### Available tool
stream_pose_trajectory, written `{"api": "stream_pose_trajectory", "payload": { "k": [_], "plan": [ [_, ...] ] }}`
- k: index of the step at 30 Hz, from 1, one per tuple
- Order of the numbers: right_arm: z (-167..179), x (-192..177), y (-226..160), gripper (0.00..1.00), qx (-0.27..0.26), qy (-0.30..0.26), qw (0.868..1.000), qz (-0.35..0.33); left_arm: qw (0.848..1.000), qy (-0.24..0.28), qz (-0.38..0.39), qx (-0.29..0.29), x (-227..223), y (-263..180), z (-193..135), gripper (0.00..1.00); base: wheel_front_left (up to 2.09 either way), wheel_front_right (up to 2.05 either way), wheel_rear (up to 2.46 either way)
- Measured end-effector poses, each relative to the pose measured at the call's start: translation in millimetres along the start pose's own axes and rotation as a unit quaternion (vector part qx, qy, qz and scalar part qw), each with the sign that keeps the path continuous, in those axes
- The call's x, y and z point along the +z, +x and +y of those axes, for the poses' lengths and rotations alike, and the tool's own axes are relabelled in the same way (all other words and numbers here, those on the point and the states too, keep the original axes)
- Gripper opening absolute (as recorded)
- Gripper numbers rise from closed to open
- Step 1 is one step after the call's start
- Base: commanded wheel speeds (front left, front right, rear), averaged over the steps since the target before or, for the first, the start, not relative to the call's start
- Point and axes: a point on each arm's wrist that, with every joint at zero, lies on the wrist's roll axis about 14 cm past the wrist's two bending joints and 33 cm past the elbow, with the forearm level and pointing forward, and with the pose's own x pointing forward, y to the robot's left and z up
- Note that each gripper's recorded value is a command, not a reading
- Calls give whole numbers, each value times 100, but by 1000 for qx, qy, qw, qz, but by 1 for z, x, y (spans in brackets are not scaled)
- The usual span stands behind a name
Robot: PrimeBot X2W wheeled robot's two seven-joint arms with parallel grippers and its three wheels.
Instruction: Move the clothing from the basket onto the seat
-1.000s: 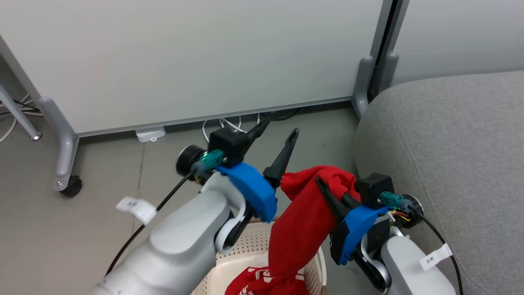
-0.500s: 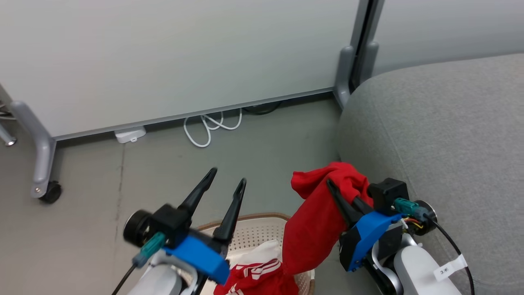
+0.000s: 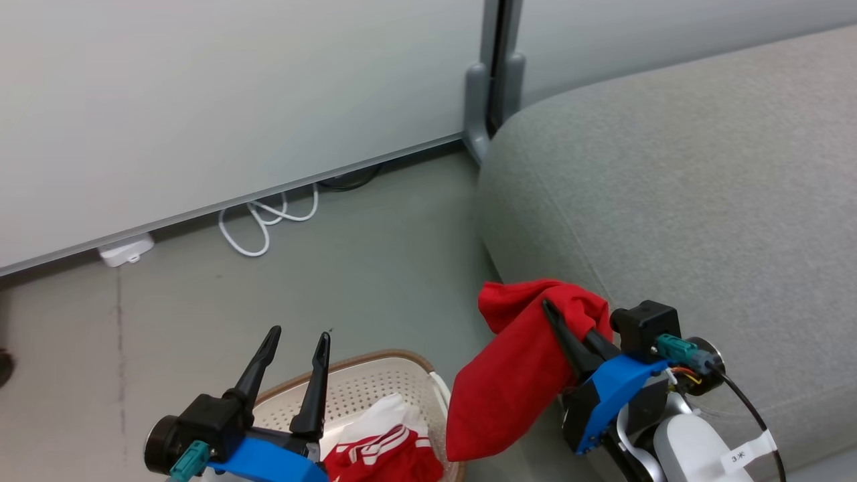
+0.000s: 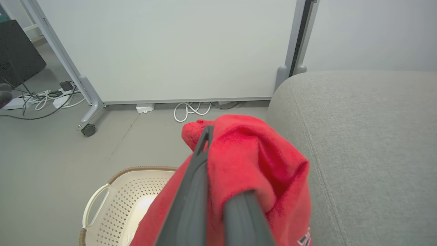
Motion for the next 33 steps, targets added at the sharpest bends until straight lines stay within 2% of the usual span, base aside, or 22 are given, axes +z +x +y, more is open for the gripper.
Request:
{"api": "stream_pose_trajectory", "payload": {
  "k": [19, 33],
  "plan": [
    [-70, -13, -52, 0, -122, 29, 992, 0, 994, -1, 23, -105, -25, 51, -49, 100, 0, 0, 0],
    [-81, -14, -49, 0, -137, 34, 990, -1, 994, -3, 27, -109, -31, 56, -49, 100, 0, 0, 0]
  ]
}}
